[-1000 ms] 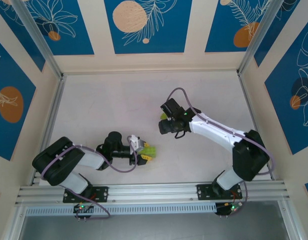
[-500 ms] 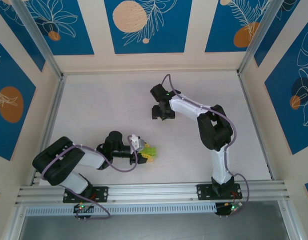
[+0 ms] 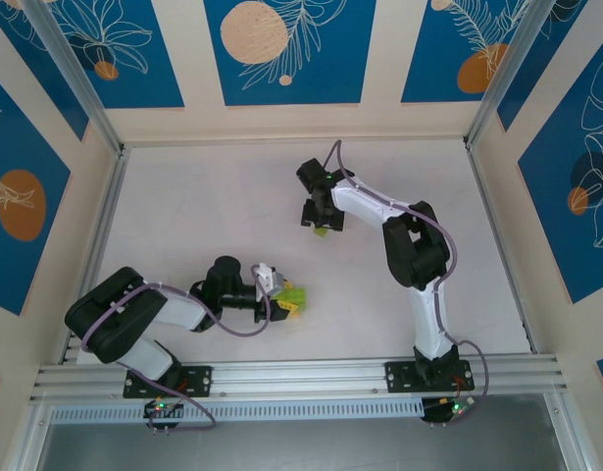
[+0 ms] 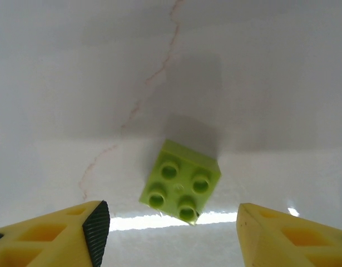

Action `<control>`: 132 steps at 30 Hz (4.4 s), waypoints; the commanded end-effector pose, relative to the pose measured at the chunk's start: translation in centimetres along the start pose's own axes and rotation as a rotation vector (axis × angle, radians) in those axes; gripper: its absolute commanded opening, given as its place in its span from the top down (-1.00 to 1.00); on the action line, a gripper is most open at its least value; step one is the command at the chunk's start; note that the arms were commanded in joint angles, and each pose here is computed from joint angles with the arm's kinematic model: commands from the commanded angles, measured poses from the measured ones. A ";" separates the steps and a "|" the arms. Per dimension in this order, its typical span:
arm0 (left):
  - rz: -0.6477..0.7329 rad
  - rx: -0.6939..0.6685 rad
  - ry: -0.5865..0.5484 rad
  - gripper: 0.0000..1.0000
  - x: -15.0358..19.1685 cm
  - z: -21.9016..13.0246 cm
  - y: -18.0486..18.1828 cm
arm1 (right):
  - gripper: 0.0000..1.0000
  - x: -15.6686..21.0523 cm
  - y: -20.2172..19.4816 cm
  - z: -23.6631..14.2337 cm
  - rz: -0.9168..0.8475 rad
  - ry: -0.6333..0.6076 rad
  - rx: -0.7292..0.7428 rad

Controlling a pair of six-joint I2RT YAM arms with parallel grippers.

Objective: Assemble a carrot with lego

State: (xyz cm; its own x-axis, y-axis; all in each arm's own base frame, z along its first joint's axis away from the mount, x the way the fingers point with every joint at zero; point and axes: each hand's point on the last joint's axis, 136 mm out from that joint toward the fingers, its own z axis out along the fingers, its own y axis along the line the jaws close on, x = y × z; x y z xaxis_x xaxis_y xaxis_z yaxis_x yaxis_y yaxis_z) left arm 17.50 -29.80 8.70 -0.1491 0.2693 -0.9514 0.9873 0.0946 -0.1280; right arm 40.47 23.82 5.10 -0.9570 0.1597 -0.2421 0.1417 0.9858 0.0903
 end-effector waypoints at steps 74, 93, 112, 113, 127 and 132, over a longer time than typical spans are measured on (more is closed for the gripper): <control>0.020 0.036 0.012 0.26 0.2 0.5 0.0 | 0.44 19.4 0.8 -14.1 -0.270 0.209 -0.142; 0.023 0.037 0.028 0.26 0.5 0.8 0.0 | 0.45 20.2 1.5 -14.8 -0.270 0.228 -0.204; 0.019 0.035 0.034 0.27 0.7 0.8 0.1 | 0.46 20.8 0.6 -13.2 -0.234 0.264 -0.124; 0.019 0.036 0.034 0.27 0.7 0.8 0.0 | 0.46 20.9 0.6 -13.1 -0.231 0.266 -0.125; 0.022 0.021 0.040 0.29 0.9 0.9 0.3 | 0.48 22.2 -0.5 -11.7 -0.172 0.308 -0.076; 0.023 0.018 0.041 0.29 0.9 0.9 0.3 | 0.48 22.2 -1.2 -11.7 -0.174 0.304 -0.043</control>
State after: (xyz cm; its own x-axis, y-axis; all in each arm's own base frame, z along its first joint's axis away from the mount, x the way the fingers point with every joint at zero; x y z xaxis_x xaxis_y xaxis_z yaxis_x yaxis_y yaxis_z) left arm 17.77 -30.37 8.50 -0.1336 0.2810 -0.9504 0.9904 0.0714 -0.1181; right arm 18.35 28.04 13.51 -0.9972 -0.0429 -0.0615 -0.0566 0.9682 0.2436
